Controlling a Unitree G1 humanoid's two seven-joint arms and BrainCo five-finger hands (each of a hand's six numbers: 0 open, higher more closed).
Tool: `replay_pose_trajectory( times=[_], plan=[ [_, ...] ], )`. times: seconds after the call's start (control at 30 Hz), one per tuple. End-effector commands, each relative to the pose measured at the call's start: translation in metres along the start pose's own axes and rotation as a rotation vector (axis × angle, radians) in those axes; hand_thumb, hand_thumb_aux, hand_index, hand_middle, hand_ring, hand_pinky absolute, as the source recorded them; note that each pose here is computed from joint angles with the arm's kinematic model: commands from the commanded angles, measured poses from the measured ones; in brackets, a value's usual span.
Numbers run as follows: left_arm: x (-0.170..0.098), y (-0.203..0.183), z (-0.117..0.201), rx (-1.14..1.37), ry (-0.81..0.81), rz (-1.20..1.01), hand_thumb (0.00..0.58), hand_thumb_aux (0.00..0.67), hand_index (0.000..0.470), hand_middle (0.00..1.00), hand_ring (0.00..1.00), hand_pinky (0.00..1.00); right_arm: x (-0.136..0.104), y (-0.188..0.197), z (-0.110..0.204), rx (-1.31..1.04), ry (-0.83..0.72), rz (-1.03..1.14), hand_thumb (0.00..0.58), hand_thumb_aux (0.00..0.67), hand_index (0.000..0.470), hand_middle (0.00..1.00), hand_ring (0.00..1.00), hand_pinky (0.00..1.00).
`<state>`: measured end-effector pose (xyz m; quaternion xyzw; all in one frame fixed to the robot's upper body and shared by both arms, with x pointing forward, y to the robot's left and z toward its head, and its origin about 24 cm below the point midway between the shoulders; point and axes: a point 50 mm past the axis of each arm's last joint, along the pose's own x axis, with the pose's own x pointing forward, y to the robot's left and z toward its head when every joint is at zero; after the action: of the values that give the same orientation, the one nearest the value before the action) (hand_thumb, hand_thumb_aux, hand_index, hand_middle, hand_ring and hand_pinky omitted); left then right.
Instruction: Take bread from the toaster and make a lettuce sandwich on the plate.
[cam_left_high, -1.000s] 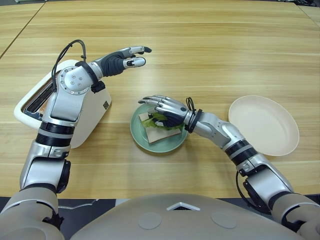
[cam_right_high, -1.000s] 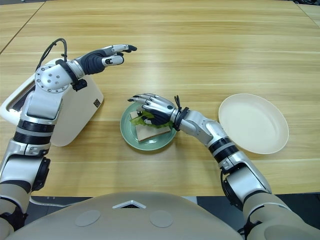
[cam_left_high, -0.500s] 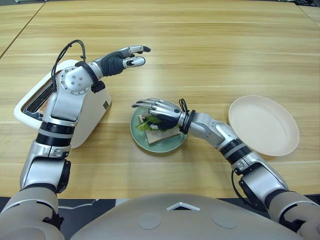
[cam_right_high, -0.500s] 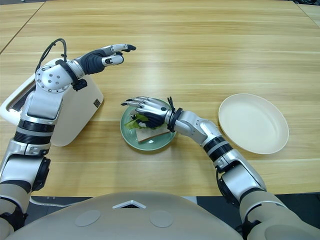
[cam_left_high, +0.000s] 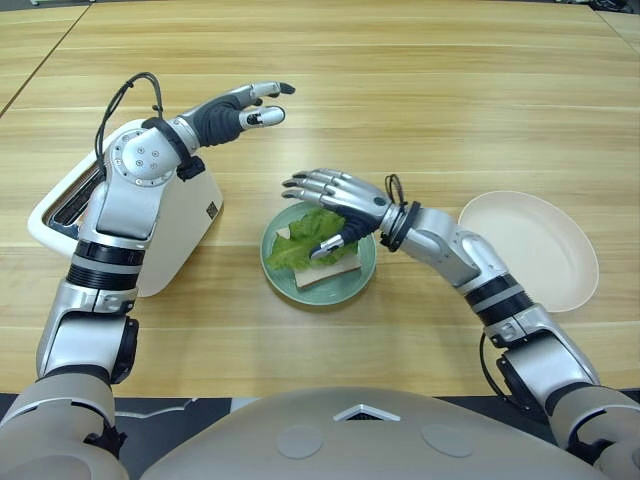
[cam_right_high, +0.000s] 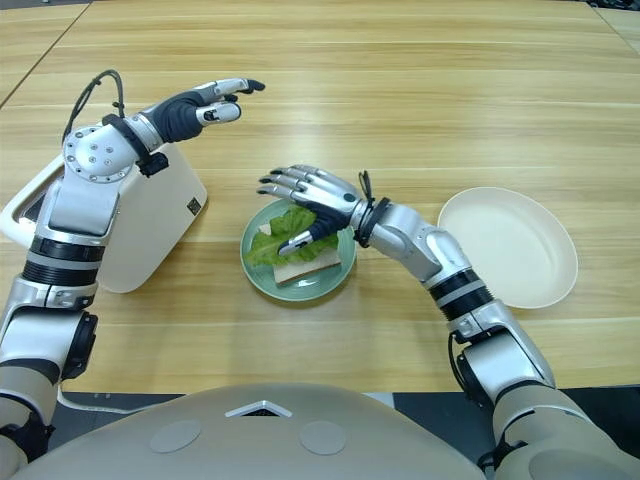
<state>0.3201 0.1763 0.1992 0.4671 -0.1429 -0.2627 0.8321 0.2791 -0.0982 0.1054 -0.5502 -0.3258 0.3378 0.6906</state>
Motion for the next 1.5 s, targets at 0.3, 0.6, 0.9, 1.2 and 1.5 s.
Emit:
replay_pose_trajectory(
  times=[0.3, 0.6, 0.9, 1.2, 1.5],
  plan=[
    [-0.097, 0.079, -0.022, 0.682, 0.412, 0.037, 0.0, 0.0, 0.0, 0.0, 0.0, 0.0, -0.037, -0.035, -0.039, 0.028, 0.252, -0.256, 0.0, 0.0, 0.0, 0.0, 0.0, 0.0],
    [-0.152, 0.047, -0.043, 0.643, 0.605, -0.228, 0.036, 0.021, 0.015, 0.0, 0.0, 0.0, -0.045, -0.028, -0.047, 0.032, 0.294, -0.235, 0.0, 0.0, 0.0, 0.0, 0.0, 0.0],
    [-0.149, 0.048, -0.04, 0.651, 0.589, -0.226, 0.508, 0.434, 0.304, 0.0, 0.0, 0.0, -0.052, -0.022, -0.055, 0.043, 0.341, -0.213, 0.0, 0.0, 0.0, 0.0, 0.0, 0.0],
    [-0.129, 0.06, -0.02, 0.642, 0.405, -0.124, 0.58, 0.67, 0.47, 0.0, 0.0, 0.0, -0.051, -0.018, -0.056, 0.041, 0.349, -0.197, 0.0, 0.0, 0.0, 0.0, 0.0, 0.0],
    [-0.123, 0.114, 0.002, 0.57, 0.254, -0.038, 0.58, 0.67, 0.47, 0.0, 0.0, 0.0, -0.042, -0.026, -0.061, 0.033, 0.347, -0.222, 0.0, 0.0, 0.0, 0.0, 0.0, 0.0]
  ],
)
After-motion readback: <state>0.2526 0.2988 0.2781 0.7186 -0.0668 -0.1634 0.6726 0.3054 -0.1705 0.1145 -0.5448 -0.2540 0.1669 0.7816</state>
